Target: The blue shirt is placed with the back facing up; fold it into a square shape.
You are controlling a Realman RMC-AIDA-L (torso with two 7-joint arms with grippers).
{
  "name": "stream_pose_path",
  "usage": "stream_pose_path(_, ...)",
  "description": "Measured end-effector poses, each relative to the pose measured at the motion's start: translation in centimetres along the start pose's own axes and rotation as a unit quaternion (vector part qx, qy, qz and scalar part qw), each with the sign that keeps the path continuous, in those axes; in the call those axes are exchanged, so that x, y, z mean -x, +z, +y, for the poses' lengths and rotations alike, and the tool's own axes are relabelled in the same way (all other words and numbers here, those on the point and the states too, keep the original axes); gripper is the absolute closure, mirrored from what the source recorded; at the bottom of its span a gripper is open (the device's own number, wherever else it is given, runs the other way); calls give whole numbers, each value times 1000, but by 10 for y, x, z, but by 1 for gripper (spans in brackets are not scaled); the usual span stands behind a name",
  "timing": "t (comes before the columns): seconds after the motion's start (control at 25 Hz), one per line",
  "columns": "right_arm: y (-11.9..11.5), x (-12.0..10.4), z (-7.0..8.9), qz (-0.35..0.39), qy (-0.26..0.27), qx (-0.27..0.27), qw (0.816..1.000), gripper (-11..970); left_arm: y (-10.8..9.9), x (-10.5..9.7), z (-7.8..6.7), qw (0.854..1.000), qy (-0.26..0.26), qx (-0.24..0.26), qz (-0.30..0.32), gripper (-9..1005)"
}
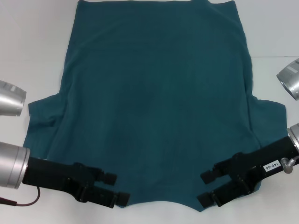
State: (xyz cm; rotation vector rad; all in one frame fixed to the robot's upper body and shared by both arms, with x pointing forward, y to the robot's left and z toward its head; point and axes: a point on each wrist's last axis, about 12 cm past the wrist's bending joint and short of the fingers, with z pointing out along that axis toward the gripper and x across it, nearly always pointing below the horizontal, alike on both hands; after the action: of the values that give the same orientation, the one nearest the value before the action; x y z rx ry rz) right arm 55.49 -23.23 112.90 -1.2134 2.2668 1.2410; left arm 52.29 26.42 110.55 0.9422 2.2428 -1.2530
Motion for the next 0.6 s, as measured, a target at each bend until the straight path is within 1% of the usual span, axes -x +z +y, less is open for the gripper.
stream_pose_path(0.6, -1, -2, 0, 0, 4, 0, 1000, 63, 0, -1, 0, 1000, -2, 0, 0, 68)
